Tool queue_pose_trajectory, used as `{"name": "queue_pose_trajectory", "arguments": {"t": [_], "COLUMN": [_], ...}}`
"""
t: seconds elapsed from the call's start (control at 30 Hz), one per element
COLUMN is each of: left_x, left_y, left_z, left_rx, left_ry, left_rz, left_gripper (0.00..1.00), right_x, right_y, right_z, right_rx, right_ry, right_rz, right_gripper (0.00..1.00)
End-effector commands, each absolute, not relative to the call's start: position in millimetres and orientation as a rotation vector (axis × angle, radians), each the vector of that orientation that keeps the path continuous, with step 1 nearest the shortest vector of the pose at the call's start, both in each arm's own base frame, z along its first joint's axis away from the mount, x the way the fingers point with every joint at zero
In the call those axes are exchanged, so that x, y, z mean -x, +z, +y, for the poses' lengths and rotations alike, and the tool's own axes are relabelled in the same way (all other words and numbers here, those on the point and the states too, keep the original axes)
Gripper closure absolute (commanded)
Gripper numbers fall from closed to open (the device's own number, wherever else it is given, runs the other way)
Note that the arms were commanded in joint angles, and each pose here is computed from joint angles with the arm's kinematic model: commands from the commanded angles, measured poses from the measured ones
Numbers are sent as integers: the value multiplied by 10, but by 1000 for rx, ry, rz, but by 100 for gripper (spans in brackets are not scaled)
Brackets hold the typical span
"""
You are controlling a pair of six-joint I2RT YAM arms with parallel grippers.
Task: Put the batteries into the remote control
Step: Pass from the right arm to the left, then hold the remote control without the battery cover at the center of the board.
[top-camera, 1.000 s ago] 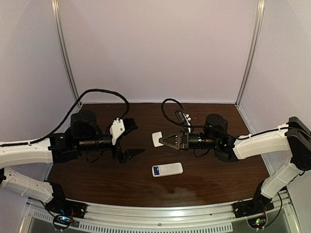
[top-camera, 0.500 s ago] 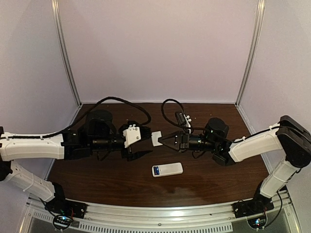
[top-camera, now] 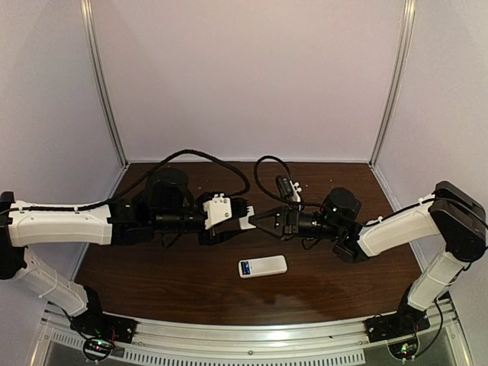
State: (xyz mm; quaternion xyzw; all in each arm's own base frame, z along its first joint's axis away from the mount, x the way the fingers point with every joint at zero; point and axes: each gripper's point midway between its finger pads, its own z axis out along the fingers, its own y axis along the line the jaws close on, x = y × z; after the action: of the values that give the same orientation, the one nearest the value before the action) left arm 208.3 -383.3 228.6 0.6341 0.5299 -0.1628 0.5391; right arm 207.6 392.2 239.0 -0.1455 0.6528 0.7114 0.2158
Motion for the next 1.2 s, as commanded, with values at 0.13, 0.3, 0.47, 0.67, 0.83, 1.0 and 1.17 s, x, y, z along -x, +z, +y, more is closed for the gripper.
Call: {"name": "queue_pose_trajectory", "arguments": {"t": [0.13,0.3,0.47,0.67,0.83,1.0,1.17], "left_x": [-2060,-2086,-2037,-1916,-1953,-1933,-1911], "left_y": [2439,2330,2126,1607,1267,1022,772], "left_z": [-3923,-3869,-3713,-3635,-3654,-3669,-3666], "left_rx": [-1519,-1530,-1543,-1624,-1620,-1635,-1671], "left_ry": [-406,-388,-558,-634,-647,-673,-688], "left_rz": [1204,1244,1340,1501,1611,1672,1755], "left_gripper": [52,65,67,71,73,73,73], "right_x": [-2013,-2034,-2173,-2272,-2215,-2165,-2185], "right_y": [2326,2263,2110,1885,1686,1523,1416], "right_z": [3916,3892,3679,3442,3388,3414,3468], "right_rx": [402,395,367,408,446,442,433], "right_ry": [2013,2001,1859,1616,1540,1575,1593], "right_rz": [1808,1837,1909,2029,2125,2178,2216], "right_gripper": [100,70,48,49,53,59,62]}}
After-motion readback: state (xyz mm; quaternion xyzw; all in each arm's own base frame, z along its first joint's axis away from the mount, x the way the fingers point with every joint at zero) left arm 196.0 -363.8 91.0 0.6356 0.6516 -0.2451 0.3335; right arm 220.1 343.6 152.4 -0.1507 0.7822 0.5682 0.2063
